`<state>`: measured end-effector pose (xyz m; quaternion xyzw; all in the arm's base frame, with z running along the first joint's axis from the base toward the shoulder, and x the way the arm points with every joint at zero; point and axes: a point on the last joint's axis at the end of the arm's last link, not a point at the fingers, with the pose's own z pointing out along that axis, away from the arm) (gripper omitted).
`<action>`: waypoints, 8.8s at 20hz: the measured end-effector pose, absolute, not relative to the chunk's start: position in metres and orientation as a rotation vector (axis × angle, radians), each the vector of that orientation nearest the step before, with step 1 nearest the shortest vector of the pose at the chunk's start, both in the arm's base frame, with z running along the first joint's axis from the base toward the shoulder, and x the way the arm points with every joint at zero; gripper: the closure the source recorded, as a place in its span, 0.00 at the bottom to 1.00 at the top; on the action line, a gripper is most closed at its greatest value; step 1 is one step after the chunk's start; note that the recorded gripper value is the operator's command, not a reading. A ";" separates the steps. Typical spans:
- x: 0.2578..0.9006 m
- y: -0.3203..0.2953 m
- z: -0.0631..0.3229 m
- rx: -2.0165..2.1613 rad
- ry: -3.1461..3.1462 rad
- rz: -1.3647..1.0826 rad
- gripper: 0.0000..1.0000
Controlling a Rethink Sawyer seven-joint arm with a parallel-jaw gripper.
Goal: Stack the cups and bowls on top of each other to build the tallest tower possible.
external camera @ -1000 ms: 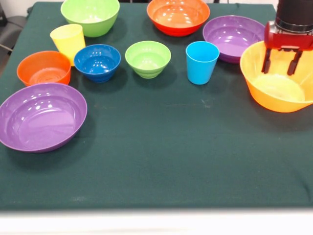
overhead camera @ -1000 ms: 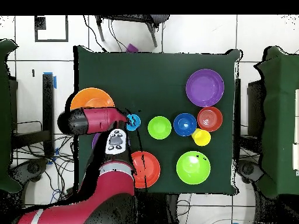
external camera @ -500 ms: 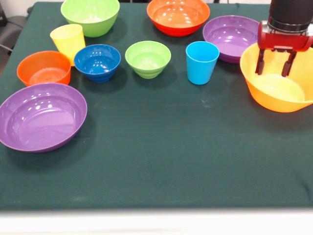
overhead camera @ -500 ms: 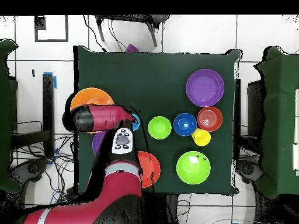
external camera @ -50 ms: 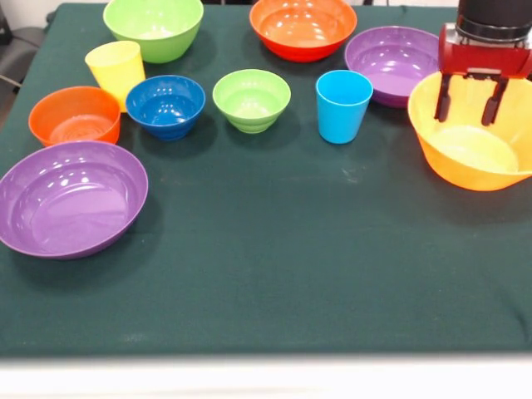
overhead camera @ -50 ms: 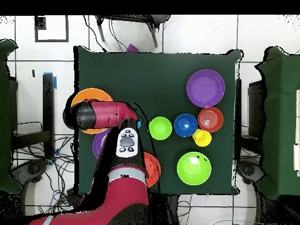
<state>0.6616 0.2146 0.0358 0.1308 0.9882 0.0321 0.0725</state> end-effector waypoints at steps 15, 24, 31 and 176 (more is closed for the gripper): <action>0.691 0.144 0.048 0.502 2.921 0.089 0.00; 0.690 0.121 0.038 0.508 2.931 0.095 0.00; 0.673 0.134 0.031 0.493 2.971 0.121 0.00; 0.759 -0.094 0.137 0.437 2.919 -0.089 1.00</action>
